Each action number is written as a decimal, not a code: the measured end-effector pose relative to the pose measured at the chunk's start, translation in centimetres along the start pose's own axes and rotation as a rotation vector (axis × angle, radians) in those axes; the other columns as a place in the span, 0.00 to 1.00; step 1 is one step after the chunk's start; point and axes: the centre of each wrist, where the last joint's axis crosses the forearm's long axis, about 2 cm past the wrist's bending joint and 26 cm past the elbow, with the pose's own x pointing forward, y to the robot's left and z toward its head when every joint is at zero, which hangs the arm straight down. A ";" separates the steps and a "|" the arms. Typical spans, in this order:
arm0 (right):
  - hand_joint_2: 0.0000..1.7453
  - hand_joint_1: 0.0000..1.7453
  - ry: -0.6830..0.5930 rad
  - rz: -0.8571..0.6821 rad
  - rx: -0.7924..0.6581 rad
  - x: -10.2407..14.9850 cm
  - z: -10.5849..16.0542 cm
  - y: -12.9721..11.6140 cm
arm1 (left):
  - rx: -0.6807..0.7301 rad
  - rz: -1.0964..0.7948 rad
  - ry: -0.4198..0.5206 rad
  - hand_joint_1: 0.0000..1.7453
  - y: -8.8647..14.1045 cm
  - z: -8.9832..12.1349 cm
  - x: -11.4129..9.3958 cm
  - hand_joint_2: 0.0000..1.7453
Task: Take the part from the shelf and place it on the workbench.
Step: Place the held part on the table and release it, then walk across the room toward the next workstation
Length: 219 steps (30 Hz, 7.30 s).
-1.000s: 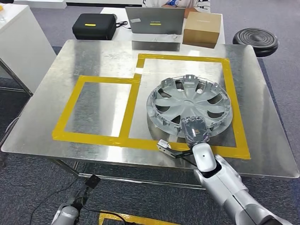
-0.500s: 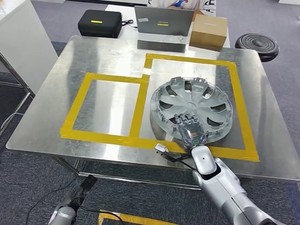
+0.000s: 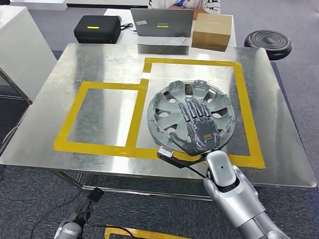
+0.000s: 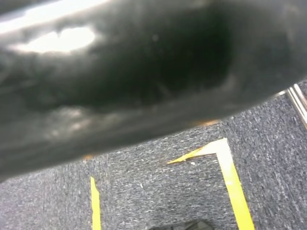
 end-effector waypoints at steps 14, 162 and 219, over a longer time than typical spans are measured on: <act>0.00 0.00 -0.029 -0.253 -0.205 -0.8 0.5 -5.0 | 0.042 0.012 0.014 0.00 0.1 0.4 -1.0 0.00; 0.00 0.00 0.680 -0.844 -0.505 -2.7 20.4 -2.1 | 0.193 0.092 0.112 0.00 -1.4 2.3 -4.0 0.00; 0.00 0.00 1.428 -1.001 0.753 6.0 37.2 11.4 | 0.220 0.142 0.142 0.00 -1.9 2.8 -4.7 0.00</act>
